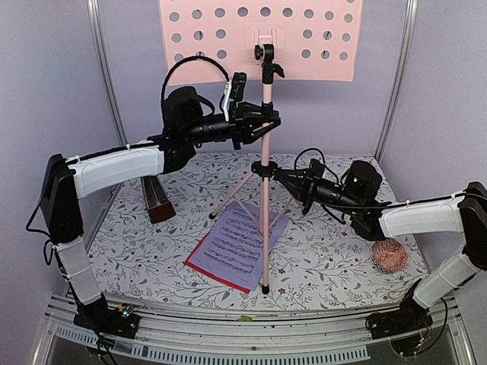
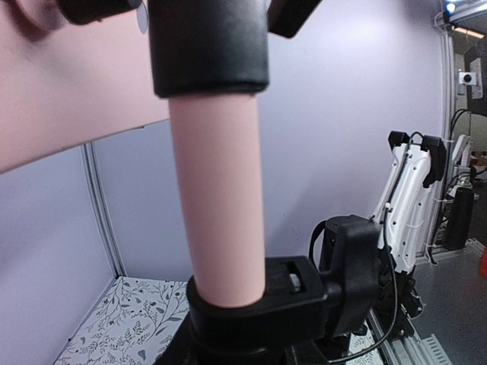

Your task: Set up the instrument practice props

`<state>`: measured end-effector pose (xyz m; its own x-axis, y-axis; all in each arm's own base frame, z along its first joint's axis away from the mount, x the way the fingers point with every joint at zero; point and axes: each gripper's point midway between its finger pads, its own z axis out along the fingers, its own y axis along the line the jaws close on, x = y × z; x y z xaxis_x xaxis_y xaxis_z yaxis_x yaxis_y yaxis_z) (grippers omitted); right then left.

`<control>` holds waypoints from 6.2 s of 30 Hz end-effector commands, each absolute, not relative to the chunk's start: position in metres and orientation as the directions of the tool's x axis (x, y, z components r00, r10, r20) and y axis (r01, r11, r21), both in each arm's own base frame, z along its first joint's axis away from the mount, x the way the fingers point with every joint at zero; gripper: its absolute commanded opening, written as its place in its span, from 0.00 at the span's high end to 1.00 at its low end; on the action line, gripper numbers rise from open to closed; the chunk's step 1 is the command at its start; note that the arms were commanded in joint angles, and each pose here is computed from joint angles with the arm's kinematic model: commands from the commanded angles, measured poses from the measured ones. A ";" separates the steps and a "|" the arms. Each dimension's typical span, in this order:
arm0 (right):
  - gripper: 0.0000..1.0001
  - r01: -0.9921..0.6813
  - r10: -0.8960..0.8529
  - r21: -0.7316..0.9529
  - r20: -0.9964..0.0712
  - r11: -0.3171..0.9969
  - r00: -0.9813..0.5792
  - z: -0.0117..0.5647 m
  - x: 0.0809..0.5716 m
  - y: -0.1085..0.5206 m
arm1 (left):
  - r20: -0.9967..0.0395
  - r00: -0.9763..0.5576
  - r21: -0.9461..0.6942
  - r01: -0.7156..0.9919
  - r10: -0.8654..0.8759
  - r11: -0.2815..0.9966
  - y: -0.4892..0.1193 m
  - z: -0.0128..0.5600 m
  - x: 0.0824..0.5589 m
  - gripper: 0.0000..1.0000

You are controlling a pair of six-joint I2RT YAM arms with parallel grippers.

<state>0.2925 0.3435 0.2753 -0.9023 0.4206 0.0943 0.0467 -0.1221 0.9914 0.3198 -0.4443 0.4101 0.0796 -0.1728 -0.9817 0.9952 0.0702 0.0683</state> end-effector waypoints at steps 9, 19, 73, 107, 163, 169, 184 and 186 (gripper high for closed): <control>0.56 -0.258 0.448 0.958 -0.176 -0.129 -0.877 0.310 0.285 0.337 | -0.985 0.078 0.065 0.994 -0.154 0.085 -0.449 0.404 0.325 1.00; 0.44 -0.687 0.461 0.540 -0.827 0.487 -0.323 0.314 0.314 0.286 | -0.986 0.082 0.069 0.993 -0.144 0.092 -0.447 0.404 0.323 1.00; 0.79 -0.096 -0.541 -0.978 -0.183 0.185 0.821 0.286 0.301 0.349 | -0.988 0.073 0.062 0.995 -0.134 0.078 -0.456 0.408 0.323 1.00; 1.00 -0.873 0.045 0.199 -0.979 0.446 -0.200 0.305 0.309 0.338 | -0.982 0.135 0.120 0.986 -0.135 0.112 -0.459 0.415 0.313 1.00; 0.01 -0.515 0.280 0.444 -0.887 0.733 -0.368 0.297 0.359 0.284 | -0.976 0.216 0.039 0.304 -0.029 0.952 -0.387 0.429 0.411 0.24; 0.01 -0.521 0.291 0.414 -0.907 0.746 -0.304 0.305 0.361 0.280 | -0.976 0.216 0.070 0.400 -0.020 0.914 -0.385 0.408 0.389 0.06; 0.01 -0.557 0.269 0.410 -0.909 0.722 -0.320 0.292 0.360 0.290 | -0.987 0.136 0.031 0.701 -0.091 0.712 -0.354 0.341 0.328 0.06; 0.01 -0.555 0.261 0.409 -0.908 0.724 -0.329 0.286 0.358 0.290 | -0.992 0.082 0.000 0.750 -0.093 0.662 -0.347 0.328 0.324 0.07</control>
<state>0.3602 0.2888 0.2915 -0.3342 0.2717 -0.9025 -0.5396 0.7300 0.4196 0.3359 -0.3594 0.3273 0.1368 -0.0039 -0.9906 0.6343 0.7684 0.0846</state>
